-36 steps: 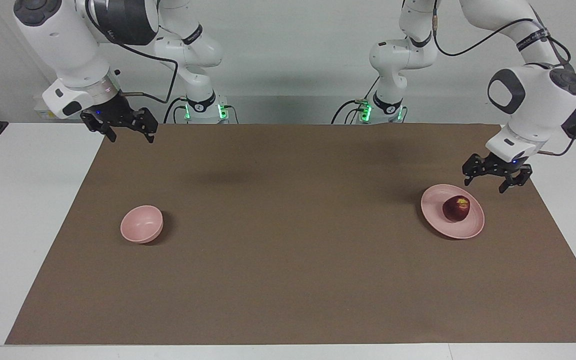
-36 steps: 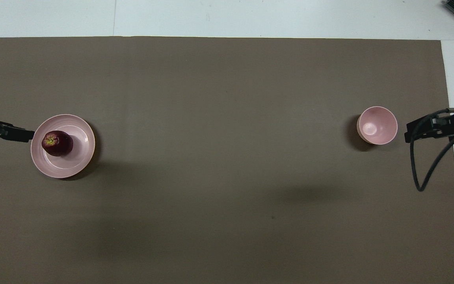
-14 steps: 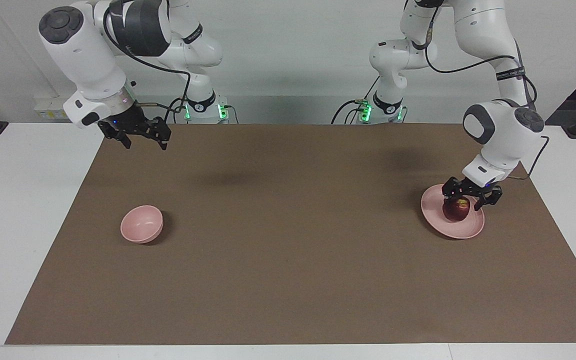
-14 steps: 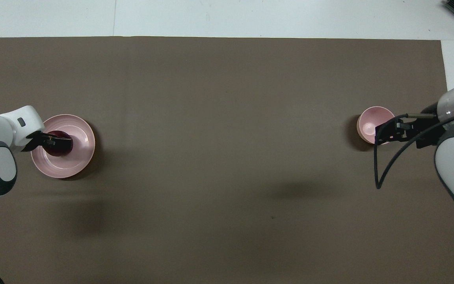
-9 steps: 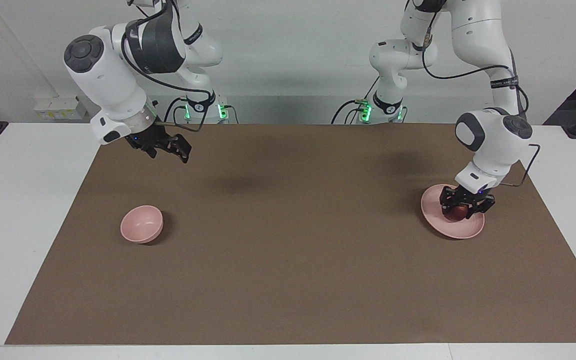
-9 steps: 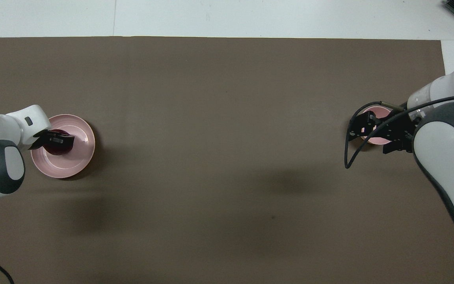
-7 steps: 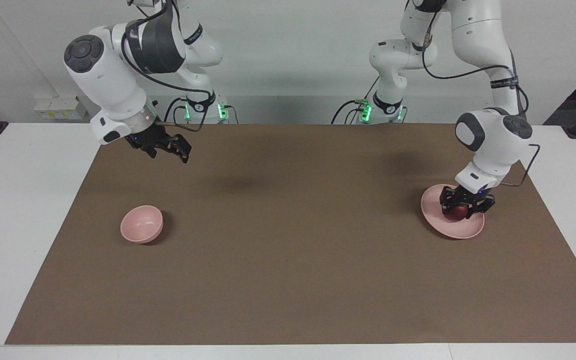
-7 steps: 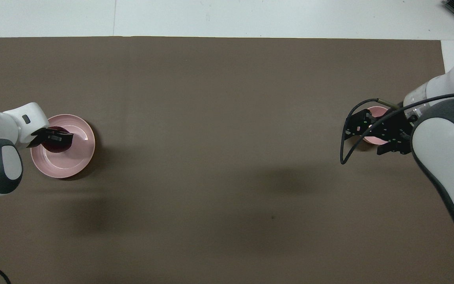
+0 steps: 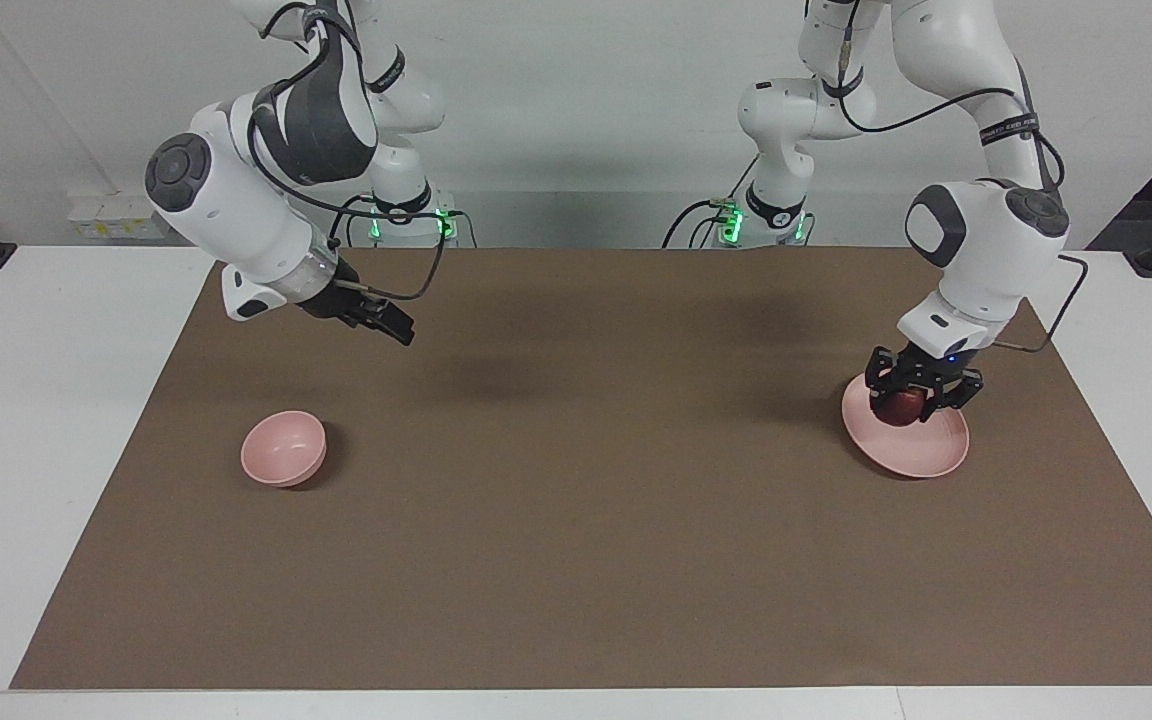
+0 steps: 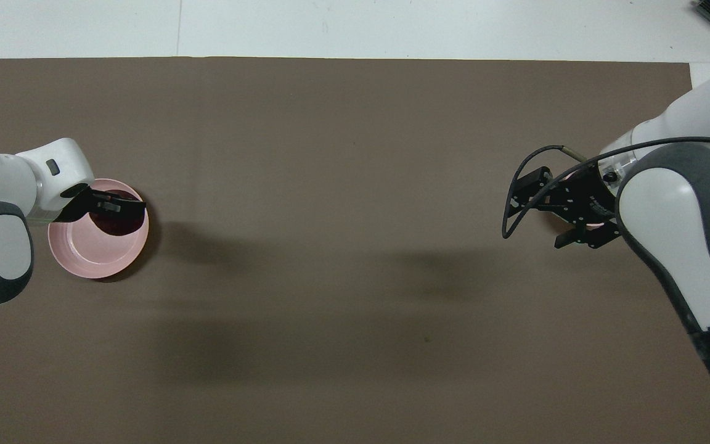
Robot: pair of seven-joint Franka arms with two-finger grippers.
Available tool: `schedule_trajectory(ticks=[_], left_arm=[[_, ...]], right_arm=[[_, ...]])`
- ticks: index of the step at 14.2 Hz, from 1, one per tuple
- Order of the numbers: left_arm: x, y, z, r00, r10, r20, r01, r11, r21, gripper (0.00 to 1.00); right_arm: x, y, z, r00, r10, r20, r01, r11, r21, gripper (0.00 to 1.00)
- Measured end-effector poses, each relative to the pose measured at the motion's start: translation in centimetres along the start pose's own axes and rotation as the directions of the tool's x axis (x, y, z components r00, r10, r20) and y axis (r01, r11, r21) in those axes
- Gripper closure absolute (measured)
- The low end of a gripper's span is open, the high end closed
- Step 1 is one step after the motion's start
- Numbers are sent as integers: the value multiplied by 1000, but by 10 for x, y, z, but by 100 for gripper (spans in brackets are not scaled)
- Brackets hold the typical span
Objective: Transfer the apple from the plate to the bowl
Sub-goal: 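Grasp the apple with the left gripper while the right gripper rises, then carry the apple toward the center while the right gripper approaches it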
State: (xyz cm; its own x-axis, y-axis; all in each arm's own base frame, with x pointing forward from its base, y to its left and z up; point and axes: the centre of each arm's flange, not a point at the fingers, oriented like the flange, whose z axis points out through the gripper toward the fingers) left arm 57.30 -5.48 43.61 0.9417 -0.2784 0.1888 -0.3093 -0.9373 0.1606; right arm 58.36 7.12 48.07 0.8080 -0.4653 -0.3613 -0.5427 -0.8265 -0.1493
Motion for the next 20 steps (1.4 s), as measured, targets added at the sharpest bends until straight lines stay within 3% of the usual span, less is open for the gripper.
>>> schedule_trajectory(ticks=[4, 6, 9, 12, 16, 20], left_arm=[[17, 76, -3, 990, -135, -29, 128, 976, -173, 29], [21, 105, -2, 981, -195, -22, 182, 945, -271, 29], [23, 143, -1, 971, -239, 3, 224, 904, -364, 29], [24, 180, 1, 968, -251, 9, 233, 881, -412, 29], [28, 227, 2, 945, -324, -36, 272, 847, -457, 29], [27, 251, 7, 925, -378, -35, 309, 804, -508, 29]], right_arm=[[-8, -23, 10, 995, 89, 35, -92, 994, 63, 0], [-12, -34, 16, 985, 156, 75, -164, 981, 100, 0], [-10, -47, 32, 959, 237, 158, -259, 956, 135, 0], [-4, -55, 46, 927, 287, 243, -331, 928, 169, 0], [2, -65, 59, 852, 365, 376, -465, 857, 223, 0], [7, -67, 89, 786, 402, 469, -558, 788, 260, 0]])
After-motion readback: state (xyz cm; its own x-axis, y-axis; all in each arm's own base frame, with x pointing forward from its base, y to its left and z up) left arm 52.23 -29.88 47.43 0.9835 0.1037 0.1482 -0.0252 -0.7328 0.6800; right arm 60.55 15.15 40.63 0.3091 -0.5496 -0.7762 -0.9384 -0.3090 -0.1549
